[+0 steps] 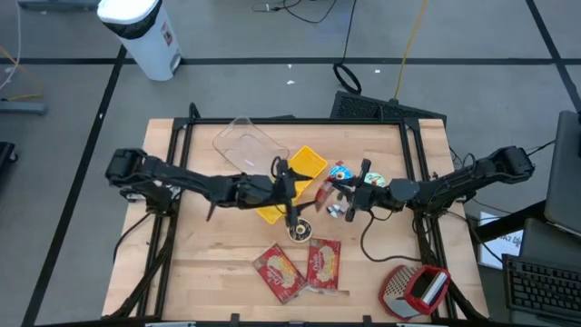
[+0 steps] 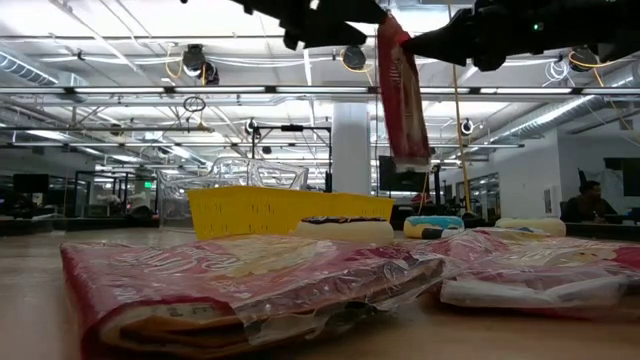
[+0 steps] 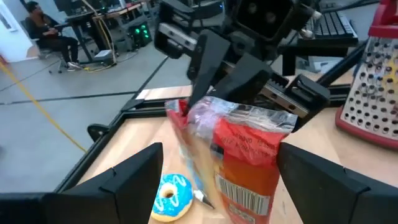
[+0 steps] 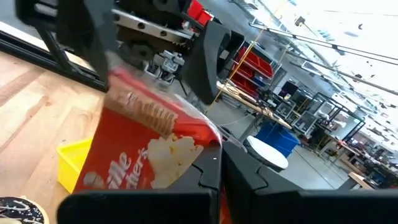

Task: Pick & Place Food Item
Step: Put the right red popcorn bag into the transparent bin

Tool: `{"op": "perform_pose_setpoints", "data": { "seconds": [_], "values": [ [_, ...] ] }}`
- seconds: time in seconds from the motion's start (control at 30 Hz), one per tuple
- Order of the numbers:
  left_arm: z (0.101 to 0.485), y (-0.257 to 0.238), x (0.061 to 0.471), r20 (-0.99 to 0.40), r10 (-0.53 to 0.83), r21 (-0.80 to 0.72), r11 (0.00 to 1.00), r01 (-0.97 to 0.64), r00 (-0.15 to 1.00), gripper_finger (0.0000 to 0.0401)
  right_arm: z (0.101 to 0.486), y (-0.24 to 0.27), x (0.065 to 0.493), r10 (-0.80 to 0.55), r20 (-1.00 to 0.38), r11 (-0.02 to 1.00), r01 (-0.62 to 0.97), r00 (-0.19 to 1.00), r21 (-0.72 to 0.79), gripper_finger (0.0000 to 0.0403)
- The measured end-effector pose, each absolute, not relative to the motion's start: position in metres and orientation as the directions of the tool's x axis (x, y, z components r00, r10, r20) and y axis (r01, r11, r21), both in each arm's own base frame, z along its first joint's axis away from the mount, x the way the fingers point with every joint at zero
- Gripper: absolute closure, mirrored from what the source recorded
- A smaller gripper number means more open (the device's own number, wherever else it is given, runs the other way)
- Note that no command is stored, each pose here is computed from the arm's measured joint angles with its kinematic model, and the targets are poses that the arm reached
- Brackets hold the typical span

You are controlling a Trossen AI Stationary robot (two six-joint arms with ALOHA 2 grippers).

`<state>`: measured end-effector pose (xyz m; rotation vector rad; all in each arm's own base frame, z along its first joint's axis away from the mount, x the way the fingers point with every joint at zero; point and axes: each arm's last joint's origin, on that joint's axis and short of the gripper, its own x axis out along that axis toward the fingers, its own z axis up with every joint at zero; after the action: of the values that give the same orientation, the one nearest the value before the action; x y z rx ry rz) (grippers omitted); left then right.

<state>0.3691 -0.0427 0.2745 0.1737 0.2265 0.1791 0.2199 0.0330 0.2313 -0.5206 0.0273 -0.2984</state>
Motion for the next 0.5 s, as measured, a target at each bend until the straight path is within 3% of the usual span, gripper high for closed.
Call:
{"op": "perform_pose_setpoints", "data": {
  "seconds": [0.33,0.5],
  "values": [
    [0.269,-0.056,0.374,-0.242,0.133,0.214,0.974,-0.081,0.961,0.0091,0.231,0.031,0.219,-0.339,0.046,0.811,0.316,0.94,-0.492,0.0403],
    [0.272,-0.053,0.373,-0.22,0.232,0.261,0.95,-0.172,0.947,0.0091,0.232,0.032,0.219,-0.332,0.056,0.816,0.316,0.942,-0.484,0.0403]
  ]
}}
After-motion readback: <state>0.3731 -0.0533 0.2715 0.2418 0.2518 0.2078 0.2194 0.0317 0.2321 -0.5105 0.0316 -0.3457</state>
